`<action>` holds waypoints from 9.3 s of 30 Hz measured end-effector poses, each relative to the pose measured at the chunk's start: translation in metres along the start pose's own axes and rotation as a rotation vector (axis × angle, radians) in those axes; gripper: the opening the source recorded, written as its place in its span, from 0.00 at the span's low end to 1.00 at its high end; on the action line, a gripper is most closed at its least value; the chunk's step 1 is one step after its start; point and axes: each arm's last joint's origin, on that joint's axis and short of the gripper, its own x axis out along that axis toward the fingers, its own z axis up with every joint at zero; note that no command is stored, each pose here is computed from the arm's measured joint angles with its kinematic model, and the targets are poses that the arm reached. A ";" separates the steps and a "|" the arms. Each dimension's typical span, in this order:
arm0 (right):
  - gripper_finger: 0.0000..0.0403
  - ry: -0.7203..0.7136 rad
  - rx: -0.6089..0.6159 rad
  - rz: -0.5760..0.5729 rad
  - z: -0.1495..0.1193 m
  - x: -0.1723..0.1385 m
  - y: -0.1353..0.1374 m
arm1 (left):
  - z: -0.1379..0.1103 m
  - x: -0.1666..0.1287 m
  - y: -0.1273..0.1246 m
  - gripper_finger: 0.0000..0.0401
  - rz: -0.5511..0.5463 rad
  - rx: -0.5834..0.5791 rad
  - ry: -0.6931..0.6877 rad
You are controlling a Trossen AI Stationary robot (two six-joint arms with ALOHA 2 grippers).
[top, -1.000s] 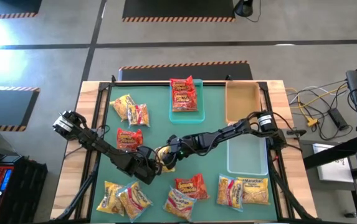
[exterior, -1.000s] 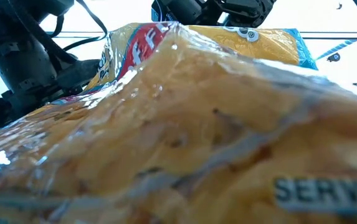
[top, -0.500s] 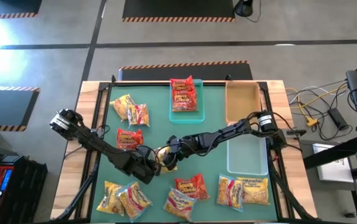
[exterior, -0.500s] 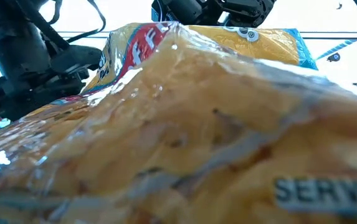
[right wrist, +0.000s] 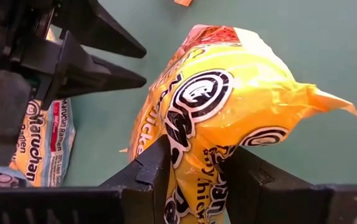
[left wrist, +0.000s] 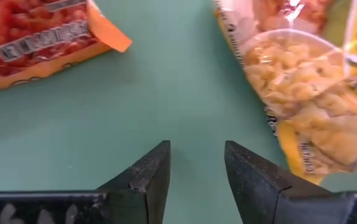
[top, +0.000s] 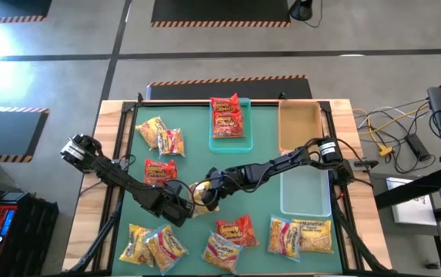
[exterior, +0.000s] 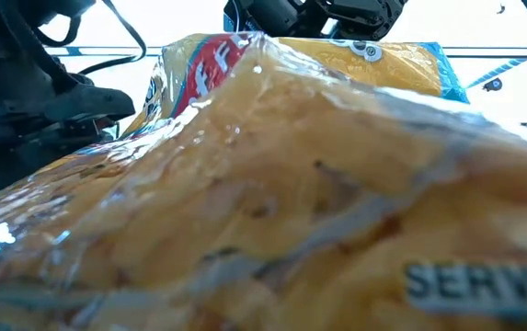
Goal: Sort Maruchan noodles
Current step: Put the yellow noodle pack into the orange bin
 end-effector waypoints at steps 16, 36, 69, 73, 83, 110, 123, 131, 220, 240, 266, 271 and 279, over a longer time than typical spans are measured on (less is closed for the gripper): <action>0.07 0.002 0.003 0.009 0.001 -0.001 0.001 | 0.000 0.000 0.004 0.34 0.043 0.009 0.006; 0.04 0.136 -0.133 -0.080 0.020 -0.057 0.000 | -0.007 -0.002 0.010 0.34 0.081 0.052 0.003; 0.04 0.141 -0.086 -0.095 0.019 -0.040 -0.012 | -0.012 0.018 -0.028 0.34 -0.303 0.087 -0.294; 0.04 0.141 -0.086 -0.095 0.019 -0.040 -0.012 | -0.011 0.017 -0.032 0.34 -0.326 0.112 -0.326; 0.04 0.138 -0.099 -0.092 0.019 -0.040 -0.011 | -0.011 0.035 -0.033 0.34 -0.300 0.098 -0.329; 0.33 0.182 -0.074 -0.073 0.023 -0.044 -0.017 | -0.011 0.050 -0.031 0.23 -0.271 0.026 -0.342; 0.48 0.205 -0.065 -0.116 0.027 -0.046 -0.026 | -0.008 0.052 -0.032 0.20 -0.268 0.018 -0.335; 0.48 0.197 -0.068 -0.107 0.027 -0.046 -0.025 | -0.001 0.057 -0.033 0.20 -0.251 0.006 -0.332; 0.48 0.332 -0.108 -0.272 0.026 -0.078 -0.044 | -0.002 0.074 -0.047 0.19 -0.333 0.208 -0.399; 0.48 0.206 -0.009 0.071 0.008 -0.056 -0.070 | 0.000 0.075 -0.047 0.19 -0.334 0.201 -0.396; 0.29 0.160 0.000 0.137 0.007 -0.054 -0.069 | 0.004 0.075 -0.050 0.19 -0.364 0.172 -0.395; 0.18 0.158 -0.002 0.136 0.007 -0.054 -0.069 | 0.006 0.067 -0.053 0.20 -0.388 0.178 -0.398; 0.04 0.165 -0.019 0.145 0.007 -0.054 -0.069 | 0.006 0.052 -0.047 0.20 -0.344 0.210 -0.367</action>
